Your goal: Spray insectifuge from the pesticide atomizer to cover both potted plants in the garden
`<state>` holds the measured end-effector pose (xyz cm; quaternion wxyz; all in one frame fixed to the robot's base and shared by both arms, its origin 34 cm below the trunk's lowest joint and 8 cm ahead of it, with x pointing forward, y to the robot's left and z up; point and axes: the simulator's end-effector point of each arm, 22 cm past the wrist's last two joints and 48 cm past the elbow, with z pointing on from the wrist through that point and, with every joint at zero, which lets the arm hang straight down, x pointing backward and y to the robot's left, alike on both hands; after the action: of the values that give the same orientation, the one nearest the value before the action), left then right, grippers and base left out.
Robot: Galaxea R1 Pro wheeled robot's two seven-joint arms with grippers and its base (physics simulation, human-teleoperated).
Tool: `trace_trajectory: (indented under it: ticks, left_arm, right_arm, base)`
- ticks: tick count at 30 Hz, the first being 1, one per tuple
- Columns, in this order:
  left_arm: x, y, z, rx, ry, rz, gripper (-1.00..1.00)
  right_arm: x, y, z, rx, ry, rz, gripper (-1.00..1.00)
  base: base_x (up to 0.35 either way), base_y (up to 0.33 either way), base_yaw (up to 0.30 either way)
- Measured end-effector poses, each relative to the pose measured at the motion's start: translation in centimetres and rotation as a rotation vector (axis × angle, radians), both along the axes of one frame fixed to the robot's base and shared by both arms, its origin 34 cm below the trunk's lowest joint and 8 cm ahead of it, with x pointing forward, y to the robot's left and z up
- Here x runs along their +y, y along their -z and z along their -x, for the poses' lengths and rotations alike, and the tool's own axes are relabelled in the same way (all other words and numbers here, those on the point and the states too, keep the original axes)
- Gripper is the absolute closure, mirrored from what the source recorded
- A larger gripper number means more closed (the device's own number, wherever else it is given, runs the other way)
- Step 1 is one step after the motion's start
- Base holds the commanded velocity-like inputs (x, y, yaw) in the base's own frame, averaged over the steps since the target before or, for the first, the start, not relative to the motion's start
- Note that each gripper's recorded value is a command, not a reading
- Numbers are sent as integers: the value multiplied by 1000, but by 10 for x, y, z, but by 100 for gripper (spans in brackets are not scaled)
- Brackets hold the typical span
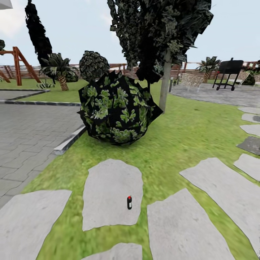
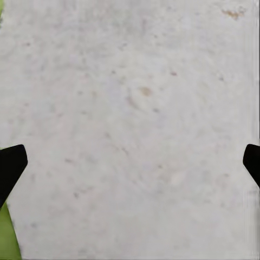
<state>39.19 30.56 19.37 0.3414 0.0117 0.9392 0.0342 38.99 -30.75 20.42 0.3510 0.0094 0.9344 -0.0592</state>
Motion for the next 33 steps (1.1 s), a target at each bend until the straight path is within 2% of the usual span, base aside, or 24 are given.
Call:
trace_trajectory:
  ticks: [5,17,20,22,24,26,29,31,33]
  left_arm:
    - [0,0,0,0,0,0,-100]
    - [-3,0,-4,4,9,6,-100]
    - [-2,-4,-13,-11,11,4,-100]
    - [6,-14,-36,-47,15,-8,-100]
    - [12,-28,-70,-85,24,-23,-100]
    - [12,-46,-122,-76,45,-45,-100]
    - [6,-62,-161,-63,49,-51,-100]
    - [-9,-71,-178,-77,57,-35,-100]
    - [-22,-75,-184,-86,64,-20,-100]
  right_arm:
    - [0,0,0,0,0,0,-100]
    - [-1,0,-1,-1,3,0,-100]
    - [-1,-2,-4,-10,5,1,-100]
    - [-1,-7,-11,-27,4,2,-100]
    - [-1,-23,-35,-86,0,2,-100]
    - [1,-88,-115,-290,-12,5,-100]
    - [2,-150,-179,-448,-17,7,-100]
    - [2,-180,-216,-504,-17,7,-100]
    - [1,-187,-234,-480,-10,4,-100]
  base:
    - [170,0,-267]
    - [8,0,-229]
    - [0,0,-31]
    - [0,0,-10]
    - [0,0,-3]
    - [0,0,-1]
    - [0,0,0]
    - [0,0,0]
    - [0,0,0]
